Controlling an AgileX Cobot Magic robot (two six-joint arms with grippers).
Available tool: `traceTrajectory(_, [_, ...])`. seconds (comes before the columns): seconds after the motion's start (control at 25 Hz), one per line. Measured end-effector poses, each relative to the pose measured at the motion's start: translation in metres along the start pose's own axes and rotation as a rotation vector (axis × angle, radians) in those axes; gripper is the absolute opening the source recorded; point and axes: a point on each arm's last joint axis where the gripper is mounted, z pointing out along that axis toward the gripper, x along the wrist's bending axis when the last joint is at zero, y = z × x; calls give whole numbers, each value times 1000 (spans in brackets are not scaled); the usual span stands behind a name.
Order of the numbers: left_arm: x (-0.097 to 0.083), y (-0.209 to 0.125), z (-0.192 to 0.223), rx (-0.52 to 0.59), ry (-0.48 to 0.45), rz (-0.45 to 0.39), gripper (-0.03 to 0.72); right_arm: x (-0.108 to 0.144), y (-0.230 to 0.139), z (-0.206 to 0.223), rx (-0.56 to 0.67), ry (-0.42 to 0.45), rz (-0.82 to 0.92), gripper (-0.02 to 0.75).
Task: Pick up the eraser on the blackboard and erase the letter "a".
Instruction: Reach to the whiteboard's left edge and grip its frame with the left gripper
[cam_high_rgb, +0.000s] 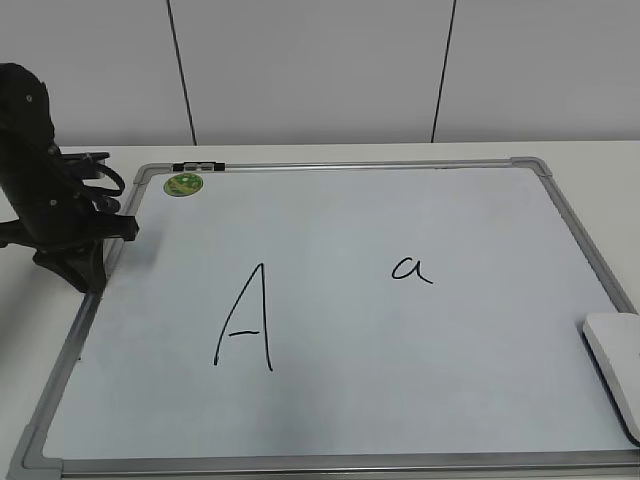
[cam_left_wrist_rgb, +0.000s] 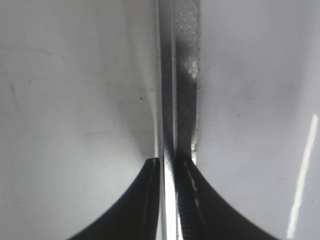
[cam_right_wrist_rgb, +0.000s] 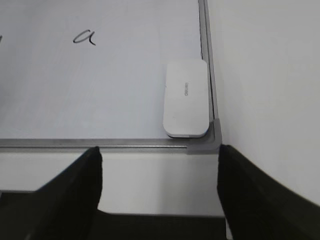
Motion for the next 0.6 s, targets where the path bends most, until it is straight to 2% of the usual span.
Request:
traceTrajectory(0.2, [0, 0, 0, 0, 0, 0, 80, -6, 16, 17, 199, -42, -12, 534])
traceTrajectory(0.28, [0, 0, 0, 0, 0, 0, 80, -7, 22, 25, 257, -34, -18, 534])
traceTrajectory(0.44, [0, 0, 0, 0, 0, 0, 80, -8, 32, 39, 357, -23, -24, 534])
traceTrajectory(0.6, [0, 0, 0, 0, 0, 0, 80, -9, 46, 50, 391, -24, -23, 534])
